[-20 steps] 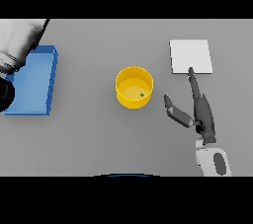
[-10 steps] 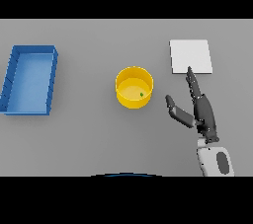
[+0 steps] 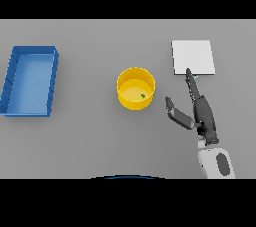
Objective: Pick up the red beaker and tilt it to pour out 1 green nut into yellow bowl. Pick up the yellow bowl and place it on the metallic measuring scale.
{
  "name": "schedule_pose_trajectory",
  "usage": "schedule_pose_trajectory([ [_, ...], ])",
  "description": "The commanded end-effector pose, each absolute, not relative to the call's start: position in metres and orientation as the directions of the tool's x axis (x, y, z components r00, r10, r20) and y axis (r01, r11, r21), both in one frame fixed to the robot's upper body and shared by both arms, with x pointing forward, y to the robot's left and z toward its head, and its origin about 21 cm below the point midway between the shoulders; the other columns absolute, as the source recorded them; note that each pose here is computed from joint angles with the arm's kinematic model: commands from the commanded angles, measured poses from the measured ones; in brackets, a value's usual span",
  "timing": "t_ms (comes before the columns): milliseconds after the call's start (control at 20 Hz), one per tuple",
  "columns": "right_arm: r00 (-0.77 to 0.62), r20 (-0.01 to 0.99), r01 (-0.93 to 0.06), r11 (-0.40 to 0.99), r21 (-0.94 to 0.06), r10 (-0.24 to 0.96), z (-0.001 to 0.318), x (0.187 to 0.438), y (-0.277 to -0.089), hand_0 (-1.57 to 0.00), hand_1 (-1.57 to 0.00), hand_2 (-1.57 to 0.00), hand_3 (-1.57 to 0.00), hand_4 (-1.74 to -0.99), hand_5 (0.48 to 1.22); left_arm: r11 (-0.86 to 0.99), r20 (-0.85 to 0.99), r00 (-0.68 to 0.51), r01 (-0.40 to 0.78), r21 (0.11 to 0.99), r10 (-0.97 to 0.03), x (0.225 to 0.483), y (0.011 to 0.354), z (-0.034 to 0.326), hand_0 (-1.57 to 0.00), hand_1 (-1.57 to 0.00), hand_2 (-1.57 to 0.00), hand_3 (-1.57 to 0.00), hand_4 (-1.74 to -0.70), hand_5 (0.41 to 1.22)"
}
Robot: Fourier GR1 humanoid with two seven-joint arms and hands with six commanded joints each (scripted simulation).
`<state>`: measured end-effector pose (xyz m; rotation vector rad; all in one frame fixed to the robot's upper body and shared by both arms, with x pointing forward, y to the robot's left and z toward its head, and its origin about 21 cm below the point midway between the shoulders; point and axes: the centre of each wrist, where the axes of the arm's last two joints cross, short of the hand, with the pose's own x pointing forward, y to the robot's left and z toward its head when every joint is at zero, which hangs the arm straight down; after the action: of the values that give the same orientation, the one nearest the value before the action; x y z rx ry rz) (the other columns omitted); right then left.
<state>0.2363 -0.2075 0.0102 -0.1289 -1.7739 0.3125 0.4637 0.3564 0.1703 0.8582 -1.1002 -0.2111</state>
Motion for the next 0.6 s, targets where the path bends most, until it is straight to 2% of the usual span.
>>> schedule_pose_trajectory([
  [0,-0.234,0.938,-0.081,0.956,-0.282,0.257,0.012,0.236,-0.21,0.0,0.0,0.0,0.0,-1.199,0.707,0.678,0.703,0.479,-0.262,0.686,-0.526,0.461,0.358,0.161,-1.57,-1.57,-1.57,-1.37,-1.74,1.221],
  [150,-0.219,0.938,-0.075,0.954,-0.29,0.268,0.008,0.239,-0.214,0.0,0.0,0.0,0.0,-1.205,0.704,0.702,0.73,0.498,-0.293,0.649,-0.467,0.449,0.368,0.131,-1.57,-1.57,-1.57,-1.38,-1.74,1.221],
  [400,-0.22,0.94,-0.072,0.956,-0.283,0.262,0.009,0.238,-0.215,0.0,0.0,0.0,0.0,-1.186,0.687,0.73,0.741,0.526,-0.291,0.618,-0.418,0.426,0.359,0.096,-1.57,-1.57,-1.57,-1.38,-1.74,1.221],
  [550,-0.212,0.944,-0.08,0.958,-0.276,0.255,0.009,0.24,-0.211,0.0,0.0,0.0,0.0,-1.169,0.68,0.756,0.734,0.558,-0.262,0.599,-0.388,0.403,0.351,0.089,-1.57,-1.57,-1.57,-1.37,-1.74,1.008],
])
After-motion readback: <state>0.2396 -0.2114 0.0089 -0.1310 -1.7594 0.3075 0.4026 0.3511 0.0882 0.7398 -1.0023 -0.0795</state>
